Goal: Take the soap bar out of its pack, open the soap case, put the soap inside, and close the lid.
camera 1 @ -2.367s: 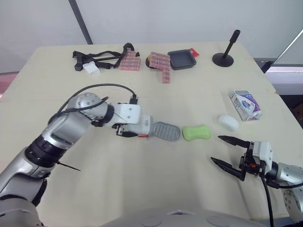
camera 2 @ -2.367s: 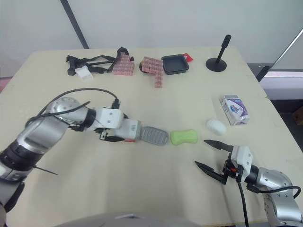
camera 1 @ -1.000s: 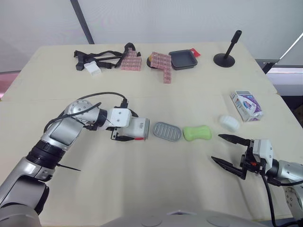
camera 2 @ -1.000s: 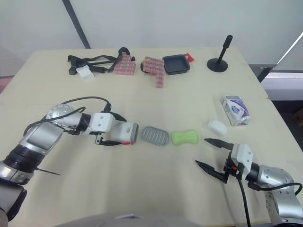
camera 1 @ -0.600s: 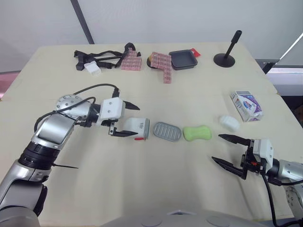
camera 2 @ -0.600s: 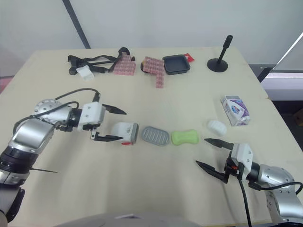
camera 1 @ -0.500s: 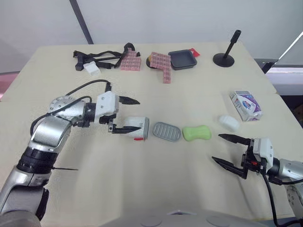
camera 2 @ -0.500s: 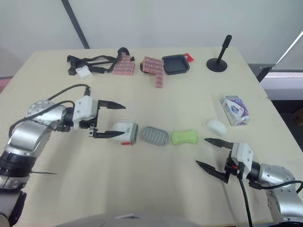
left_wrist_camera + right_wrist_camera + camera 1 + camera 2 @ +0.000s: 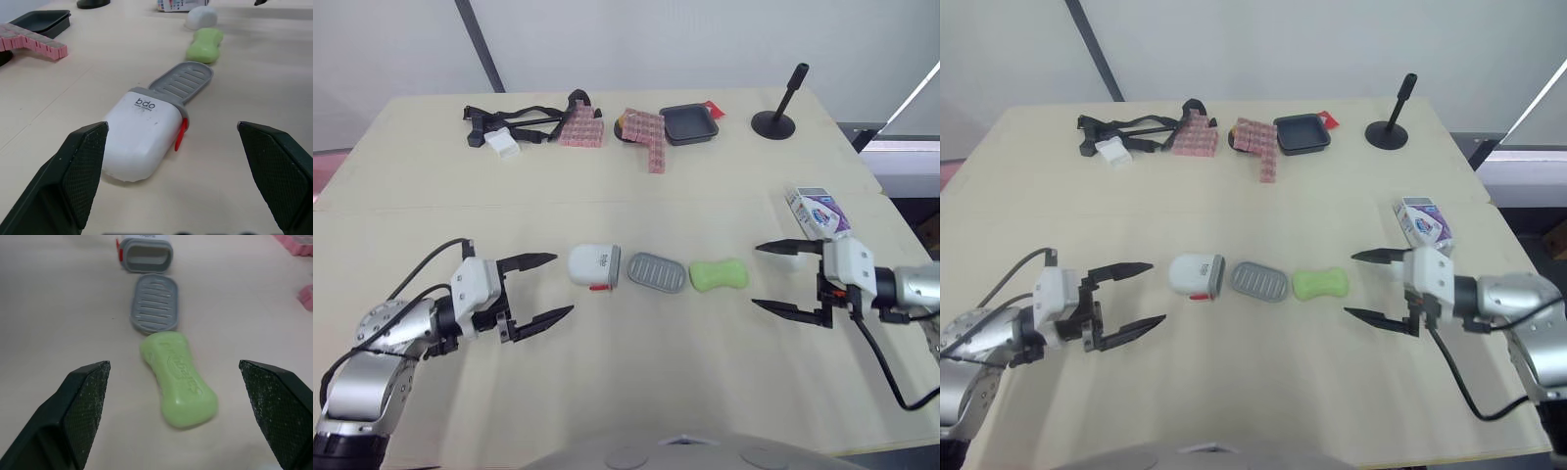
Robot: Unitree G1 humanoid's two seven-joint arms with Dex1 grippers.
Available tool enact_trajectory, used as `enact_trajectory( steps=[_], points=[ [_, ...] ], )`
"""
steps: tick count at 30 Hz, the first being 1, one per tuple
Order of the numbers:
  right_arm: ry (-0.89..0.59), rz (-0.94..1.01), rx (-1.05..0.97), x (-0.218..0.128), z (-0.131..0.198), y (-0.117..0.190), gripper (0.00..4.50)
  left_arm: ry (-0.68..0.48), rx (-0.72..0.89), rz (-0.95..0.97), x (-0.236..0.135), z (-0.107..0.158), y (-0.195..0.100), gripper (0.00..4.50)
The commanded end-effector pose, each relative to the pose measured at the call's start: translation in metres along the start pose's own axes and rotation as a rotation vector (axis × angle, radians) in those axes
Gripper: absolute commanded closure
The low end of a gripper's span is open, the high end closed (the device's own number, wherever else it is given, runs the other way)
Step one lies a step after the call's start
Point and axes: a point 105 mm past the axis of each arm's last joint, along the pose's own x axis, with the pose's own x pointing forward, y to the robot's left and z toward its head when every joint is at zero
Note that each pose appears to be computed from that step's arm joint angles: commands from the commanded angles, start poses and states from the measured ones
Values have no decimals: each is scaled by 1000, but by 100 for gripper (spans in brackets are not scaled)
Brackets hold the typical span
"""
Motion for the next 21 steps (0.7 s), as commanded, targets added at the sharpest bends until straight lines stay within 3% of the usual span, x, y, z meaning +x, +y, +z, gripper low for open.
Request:
enact_trajectory(
  steps=[1, 6, 11, 21],
  points=[
    [72, 86, 16, 8, 4, 2, 0, -20, 28, 3, -6, 4, -2, 1],
    [124, 136, 5, 30, 18, -12, 0, 15, -13, -48, -14, -7, -19, 1],
    [203, 153, 9, 49, 19, -18, 0, 38, 43, -173, -20, -14, -42, 1],
    [293, 159, -1, 71, 5, -22, 0, 15, 42, -111, -15, -10, -24, 1]
  ],
)
